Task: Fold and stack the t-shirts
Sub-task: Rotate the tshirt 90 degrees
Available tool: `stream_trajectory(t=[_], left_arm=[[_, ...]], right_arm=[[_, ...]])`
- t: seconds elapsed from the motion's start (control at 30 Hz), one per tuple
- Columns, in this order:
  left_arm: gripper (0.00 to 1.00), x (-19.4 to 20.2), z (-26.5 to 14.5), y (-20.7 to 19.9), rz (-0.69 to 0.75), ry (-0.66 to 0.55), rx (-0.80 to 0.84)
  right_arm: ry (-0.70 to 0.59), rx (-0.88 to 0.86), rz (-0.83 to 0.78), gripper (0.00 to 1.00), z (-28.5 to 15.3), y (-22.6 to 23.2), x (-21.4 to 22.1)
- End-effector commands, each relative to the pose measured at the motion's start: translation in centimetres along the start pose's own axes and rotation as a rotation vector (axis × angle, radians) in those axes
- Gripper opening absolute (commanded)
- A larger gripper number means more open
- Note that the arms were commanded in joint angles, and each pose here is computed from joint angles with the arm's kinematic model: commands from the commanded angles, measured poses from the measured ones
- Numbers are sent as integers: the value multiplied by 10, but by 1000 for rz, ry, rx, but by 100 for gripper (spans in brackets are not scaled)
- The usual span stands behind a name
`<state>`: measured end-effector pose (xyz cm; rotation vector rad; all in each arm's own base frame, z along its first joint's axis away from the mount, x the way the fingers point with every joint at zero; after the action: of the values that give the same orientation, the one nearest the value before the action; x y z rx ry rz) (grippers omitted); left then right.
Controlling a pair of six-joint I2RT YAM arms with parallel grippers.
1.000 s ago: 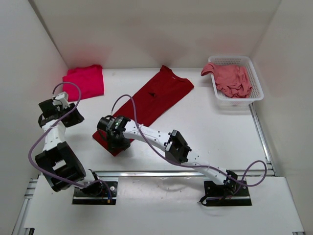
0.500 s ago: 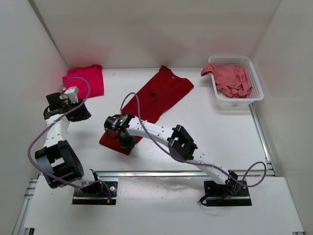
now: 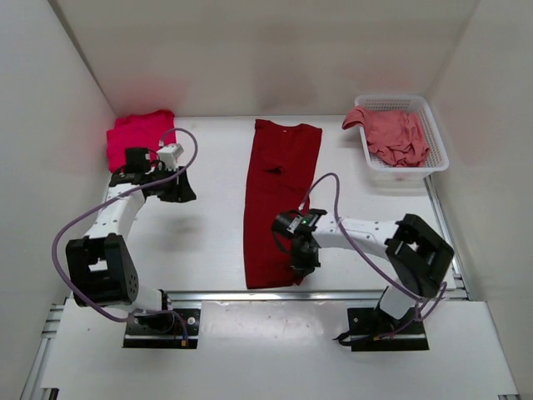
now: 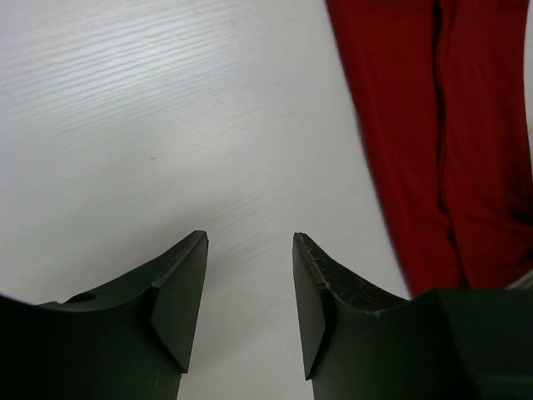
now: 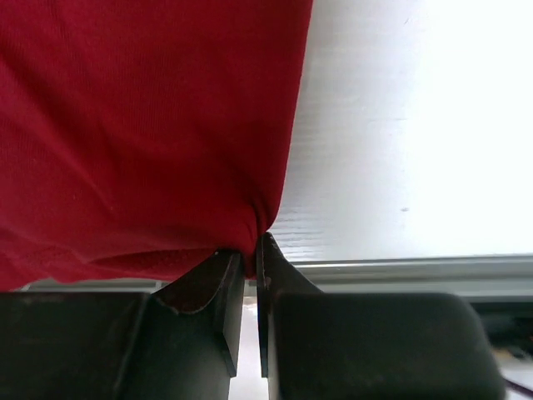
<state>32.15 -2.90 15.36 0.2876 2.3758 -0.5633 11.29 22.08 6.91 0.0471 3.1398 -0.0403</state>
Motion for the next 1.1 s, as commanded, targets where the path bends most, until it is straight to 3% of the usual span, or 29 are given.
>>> stream_trajectory(t=[0.0,0.1,0.2,0.3,0.57,0.83,0.93,1.0,1.07], left_arm=[[56,-4,4,-28,51,18,78],[56,1,14,-48,109,59,120],[57,8,20,-65,164,115,150],[57,18,23,-85,228,166,191],[57,74,15,-129,259,322,317],[81,119,19,-147,89,415,330],[83,137,19,-152,77,452,332],[84,146,20,-158,96,475,334],[85,150,23,-165,107,486,360]], right_arm=[[-70,-202,58,0,-6,19,-7],[-70,-225,99,5,-3,1,-1],[-121,-311,96,38,-8,-8,-4],[-167,-324,65,56,-29,-16,-1],[-180,-220,-40,58,-63,-12,15],[-176,-101,-49,55,-49,23,-10],[-152,-56,-57,54,-35,23,-16],[-144,-71,-61,52,-25,24,-15],[-147,-101,-65,41,-19,23,-14]])
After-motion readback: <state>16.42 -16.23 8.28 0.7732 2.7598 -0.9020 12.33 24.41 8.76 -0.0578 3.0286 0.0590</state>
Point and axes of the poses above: each gripper's point midway between its finger pads, its own z axis out along the fingers, its own y axis along the line the jaws close on, x = y × z, the point moved 4 cm from there along -z, back along the fingers
